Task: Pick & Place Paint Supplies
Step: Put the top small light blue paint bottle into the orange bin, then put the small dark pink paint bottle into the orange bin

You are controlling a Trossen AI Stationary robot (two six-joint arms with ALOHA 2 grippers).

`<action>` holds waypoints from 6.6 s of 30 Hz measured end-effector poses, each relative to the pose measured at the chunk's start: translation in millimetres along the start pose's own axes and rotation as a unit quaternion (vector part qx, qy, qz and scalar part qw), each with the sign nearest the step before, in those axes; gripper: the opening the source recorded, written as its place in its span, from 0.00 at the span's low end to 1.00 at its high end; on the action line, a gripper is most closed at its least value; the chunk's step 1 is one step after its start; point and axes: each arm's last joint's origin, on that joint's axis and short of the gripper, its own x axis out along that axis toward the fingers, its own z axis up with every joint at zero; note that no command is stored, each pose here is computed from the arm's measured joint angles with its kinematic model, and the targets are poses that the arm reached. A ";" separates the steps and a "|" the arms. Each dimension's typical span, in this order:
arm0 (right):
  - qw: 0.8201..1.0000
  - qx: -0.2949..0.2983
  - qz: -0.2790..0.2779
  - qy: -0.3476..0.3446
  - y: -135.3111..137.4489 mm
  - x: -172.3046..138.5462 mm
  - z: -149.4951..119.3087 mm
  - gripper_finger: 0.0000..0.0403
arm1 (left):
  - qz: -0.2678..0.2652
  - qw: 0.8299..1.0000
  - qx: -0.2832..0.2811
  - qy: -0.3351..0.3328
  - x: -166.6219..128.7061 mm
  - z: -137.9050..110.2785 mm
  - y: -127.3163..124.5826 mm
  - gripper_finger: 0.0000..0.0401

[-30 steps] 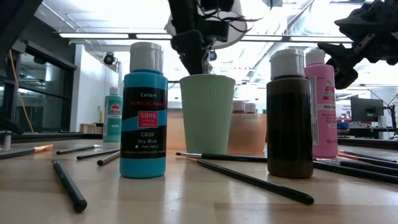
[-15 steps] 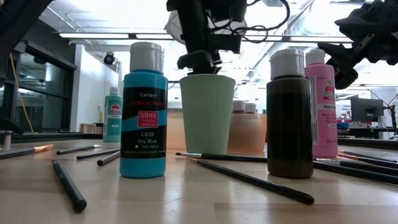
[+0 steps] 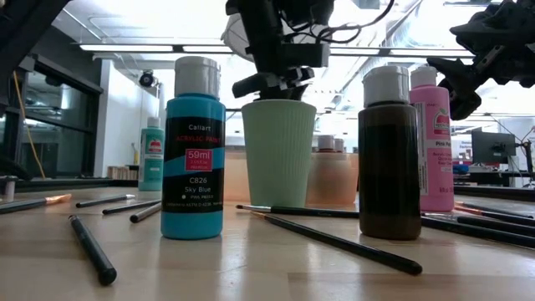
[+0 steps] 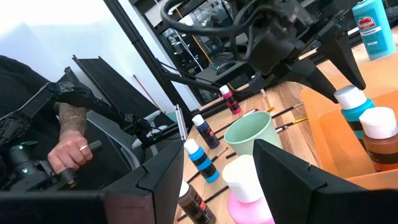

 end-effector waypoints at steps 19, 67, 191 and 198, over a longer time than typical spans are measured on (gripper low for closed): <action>1.000 0.000 0.000 0.000 0.0 0.0 0.0 0.47 | -0.032 0.994 0.095 -0.038 12.6 8.2 -6.3 0.31; 1.000 0.000 0.000 0.000 0.0 0.0 0.0 0.47 | -0.065 0.979 -0.181 0.066 -70.9 -41.1 -8.2 0.51; 1.000 0.000 0.000 0.000 0.0 0.0 -0.1 0.47 | -0.224 0.774 -0.573 0.151 -187.0 -141.1 -204.2 0.29; 1.000 0.000 0.000 0.000 0.1 0.0 0.0 0.47 | -0.206 0.746 -0.623 0.115 -178.3 -136.9 -147.4 0.29</action>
